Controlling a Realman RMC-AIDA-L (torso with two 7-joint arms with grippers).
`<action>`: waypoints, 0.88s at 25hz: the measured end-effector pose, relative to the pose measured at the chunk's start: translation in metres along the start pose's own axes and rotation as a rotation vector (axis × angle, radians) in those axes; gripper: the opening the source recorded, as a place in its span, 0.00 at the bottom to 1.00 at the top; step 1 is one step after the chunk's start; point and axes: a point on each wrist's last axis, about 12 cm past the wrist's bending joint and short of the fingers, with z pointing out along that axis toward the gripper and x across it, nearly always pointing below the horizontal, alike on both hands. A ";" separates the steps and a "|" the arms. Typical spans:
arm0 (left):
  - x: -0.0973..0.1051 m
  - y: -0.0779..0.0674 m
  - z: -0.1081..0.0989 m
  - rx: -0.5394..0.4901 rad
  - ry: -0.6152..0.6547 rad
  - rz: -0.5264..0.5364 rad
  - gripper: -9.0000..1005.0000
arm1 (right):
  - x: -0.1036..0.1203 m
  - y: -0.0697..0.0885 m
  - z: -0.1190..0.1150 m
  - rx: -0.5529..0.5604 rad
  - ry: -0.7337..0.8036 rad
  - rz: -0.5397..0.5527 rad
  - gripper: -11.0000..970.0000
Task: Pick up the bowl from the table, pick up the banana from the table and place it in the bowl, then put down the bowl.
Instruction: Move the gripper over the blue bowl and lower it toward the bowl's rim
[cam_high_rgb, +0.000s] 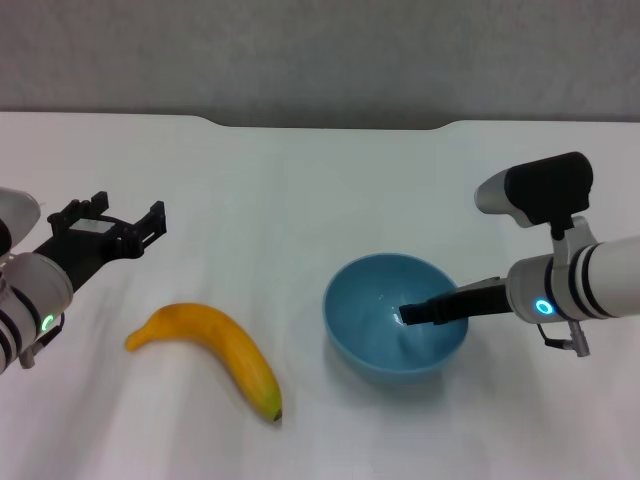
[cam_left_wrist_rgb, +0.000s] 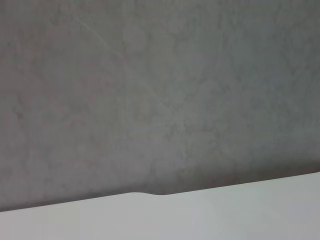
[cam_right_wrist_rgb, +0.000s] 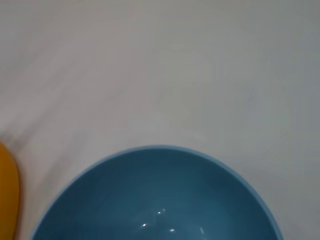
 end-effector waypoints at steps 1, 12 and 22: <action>0.000 0.000 0.000 0.001 0.000 0.000 0.78 | 0.000 0.000 0.002 0.003 0.007 0.004 0.81; -0.002 -0.001 0.001 0.003 -0.003 0.002 0.78 | 0.003 -0.002 0.005 0.010 0.014 0.012 0.80; 0.000 0.000 0.000 -0.001 0.000 0.001 0.78 | 0.004 -0.002 0.005 0.017 0.006 -0.019 0.56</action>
